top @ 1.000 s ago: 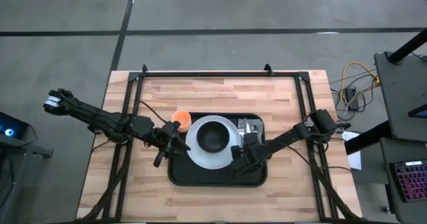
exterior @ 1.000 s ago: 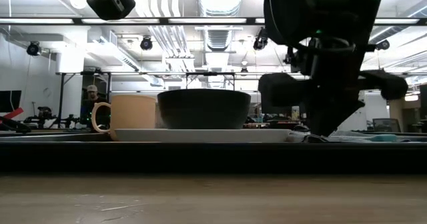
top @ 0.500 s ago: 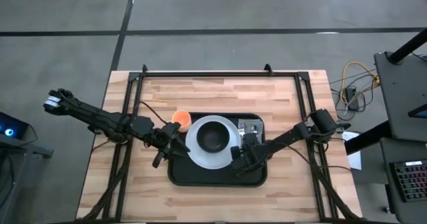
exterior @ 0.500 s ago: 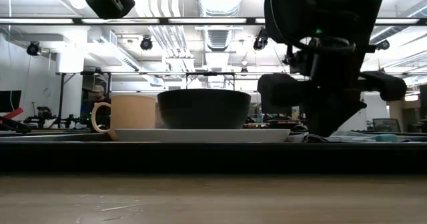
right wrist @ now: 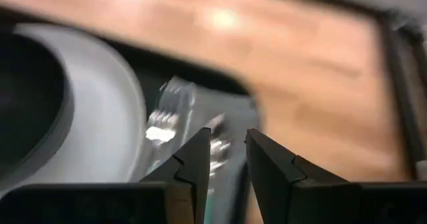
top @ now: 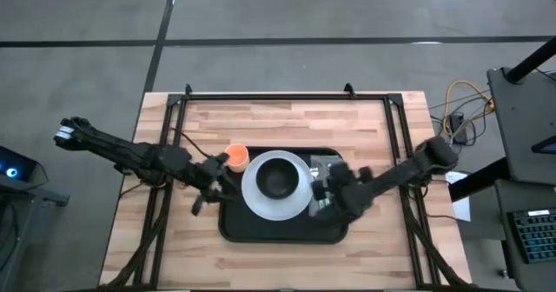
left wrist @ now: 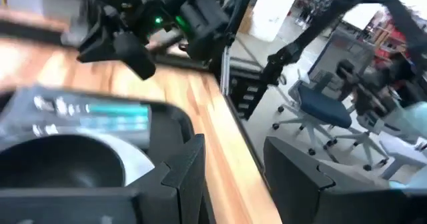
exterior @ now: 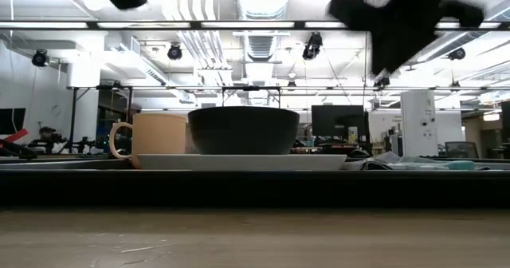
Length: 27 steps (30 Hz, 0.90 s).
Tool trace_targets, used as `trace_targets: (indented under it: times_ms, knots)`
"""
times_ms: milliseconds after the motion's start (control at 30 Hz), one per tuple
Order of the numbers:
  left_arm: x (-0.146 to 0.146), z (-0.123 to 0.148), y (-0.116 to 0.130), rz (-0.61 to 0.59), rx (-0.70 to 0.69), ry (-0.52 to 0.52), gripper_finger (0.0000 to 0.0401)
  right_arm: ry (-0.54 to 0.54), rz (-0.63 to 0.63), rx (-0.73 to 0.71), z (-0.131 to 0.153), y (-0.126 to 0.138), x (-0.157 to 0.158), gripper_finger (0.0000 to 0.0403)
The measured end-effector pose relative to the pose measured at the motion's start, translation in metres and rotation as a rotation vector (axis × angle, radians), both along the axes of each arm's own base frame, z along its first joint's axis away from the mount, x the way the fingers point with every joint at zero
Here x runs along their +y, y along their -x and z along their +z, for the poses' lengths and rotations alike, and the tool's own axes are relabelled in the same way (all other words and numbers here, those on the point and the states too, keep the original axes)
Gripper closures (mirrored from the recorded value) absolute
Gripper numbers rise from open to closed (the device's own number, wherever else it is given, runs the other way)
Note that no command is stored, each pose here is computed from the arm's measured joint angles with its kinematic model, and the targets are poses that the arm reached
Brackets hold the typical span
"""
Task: Set up tray
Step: Return to Home Position
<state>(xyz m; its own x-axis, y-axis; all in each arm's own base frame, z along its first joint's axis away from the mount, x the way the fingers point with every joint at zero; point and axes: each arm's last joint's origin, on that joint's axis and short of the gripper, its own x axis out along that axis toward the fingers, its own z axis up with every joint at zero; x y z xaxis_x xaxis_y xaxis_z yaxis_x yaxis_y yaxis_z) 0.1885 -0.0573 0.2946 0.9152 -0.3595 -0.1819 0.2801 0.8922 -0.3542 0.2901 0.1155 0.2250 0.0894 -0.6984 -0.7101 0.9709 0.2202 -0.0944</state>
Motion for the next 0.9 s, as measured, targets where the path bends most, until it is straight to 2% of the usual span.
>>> trace_targets:
  times_ms: [133, 267, 367, 467, 567, 767, 900]
  knots:
    - [0.011, 0.022, 0.023, 0.036, -0.119, -0.041, 0.0267, 0.082, -0.009, -0.043, 0.025, 0.031, -0.006, 0.0318]
    - [0.025, 0.032, 0.044, 0.105, -0.201, -0.056, 0.0267, 0.110, 0.055, -0.077, 0.031, 0.058, -0.021, 0.0322]
    - [0.034, 0.033, 0.056, 0.157, -0.204, -0.086, 0.0267, 0.142, 0.072, -0.139, 0.032, 0.075, -0.033, 0.0324]
    - [0.041, 0.029, 0.063, 0.214, -0.167, -0.109, 0.0267, 0.181, 0.107, -0.235, 0.026, 0.085, -0.041, 0.0323]
    - [0.044, 0.019, 0.061, 0.237, -0.140, -0.117, 0.0267, 0.182, 0.166, -0.260, 0.012, 0.091, -0.045, 0.0319]
    - [0.049, -0.002, 0.057, 0.367, -0.080, -0.151, 0.0267, 0.246, 0.290, -0.214, -0.016, 0.100, -0.050, 0.0310]
    - [0.049, -0.016, 0.060, 0.369, -0.089, -0.161, 0.0267, 0.335, 0.314, -0.201, -0.028, 0.106, -0.054, 0.0313]
